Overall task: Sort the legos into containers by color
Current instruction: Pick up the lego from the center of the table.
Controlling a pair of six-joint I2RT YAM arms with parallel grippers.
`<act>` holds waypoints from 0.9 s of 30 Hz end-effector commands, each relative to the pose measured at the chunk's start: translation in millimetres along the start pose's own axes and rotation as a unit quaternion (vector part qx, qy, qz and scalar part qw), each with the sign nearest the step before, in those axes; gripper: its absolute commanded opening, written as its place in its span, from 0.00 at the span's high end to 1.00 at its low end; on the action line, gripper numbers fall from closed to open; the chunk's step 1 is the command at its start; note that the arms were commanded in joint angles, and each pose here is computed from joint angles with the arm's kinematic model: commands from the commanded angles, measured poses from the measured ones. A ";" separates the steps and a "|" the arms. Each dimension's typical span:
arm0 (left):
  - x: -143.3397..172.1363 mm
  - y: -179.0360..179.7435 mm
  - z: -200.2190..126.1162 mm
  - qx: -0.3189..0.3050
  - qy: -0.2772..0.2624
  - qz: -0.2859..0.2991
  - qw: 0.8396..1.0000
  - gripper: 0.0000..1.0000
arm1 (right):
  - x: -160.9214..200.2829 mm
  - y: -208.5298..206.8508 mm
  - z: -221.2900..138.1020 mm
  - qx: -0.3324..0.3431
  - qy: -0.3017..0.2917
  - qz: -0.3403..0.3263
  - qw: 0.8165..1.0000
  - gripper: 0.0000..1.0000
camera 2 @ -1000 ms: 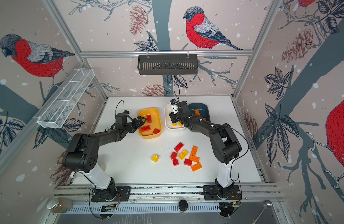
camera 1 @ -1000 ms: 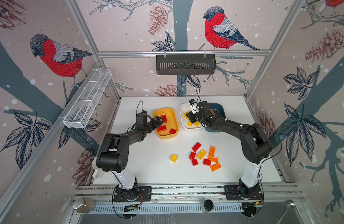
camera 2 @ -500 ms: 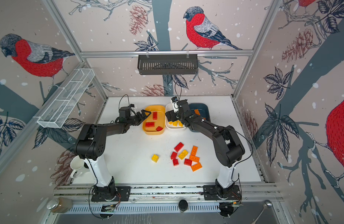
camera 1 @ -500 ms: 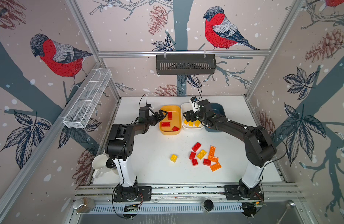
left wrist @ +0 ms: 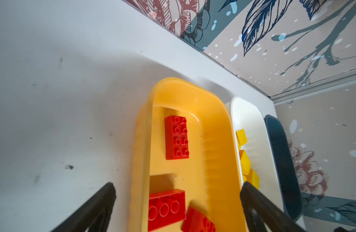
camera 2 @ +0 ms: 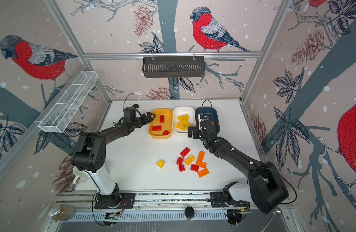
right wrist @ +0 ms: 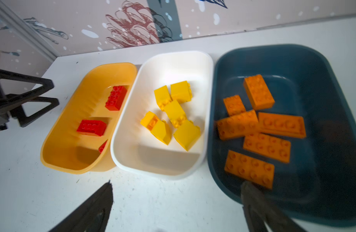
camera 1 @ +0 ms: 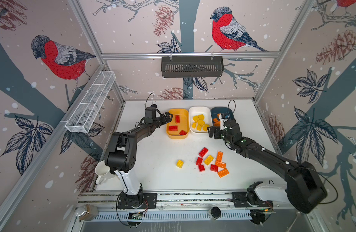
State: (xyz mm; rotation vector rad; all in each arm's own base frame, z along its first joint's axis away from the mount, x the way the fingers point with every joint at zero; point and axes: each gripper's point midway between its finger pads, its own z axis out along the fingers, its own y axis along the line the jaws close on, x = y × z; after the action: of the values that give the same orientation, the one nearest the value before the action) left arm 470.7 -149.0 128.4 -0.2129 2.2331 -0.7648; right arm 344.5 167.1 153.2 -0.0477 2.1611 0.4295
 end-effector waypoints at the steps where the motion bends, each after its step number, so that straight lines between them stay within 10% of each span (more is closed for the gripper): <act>1: 8.9 -1.9 -17.5 -0.088 -0.002 0.071 0.994 0.03 | 19.5 -42.3 -14.7 0.063 -0.003 0.098 0.993 0.01; 11: 127.4 -110.0 -42.3 -0.037 0.095 0.232 0.967 0.04 | 59.7 -117.4 -52.0 0.121 -0.026 0.201 0.972 0.01; 27: 246.5 -152.6 1.4 0.008 0.257 0.309 0.915 0.23 | 49.6 -103.8 -67.5 0.077 -0.045 0.137 0.987 0.01</act>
State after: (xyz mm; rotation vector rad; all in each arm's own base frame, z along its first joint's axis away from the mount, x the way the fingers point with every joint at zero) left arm 290.1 -361.0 73.9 0.7205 2.5265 -0.5171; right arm 280.9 48.6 112.8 0.4202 2.1171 0.4003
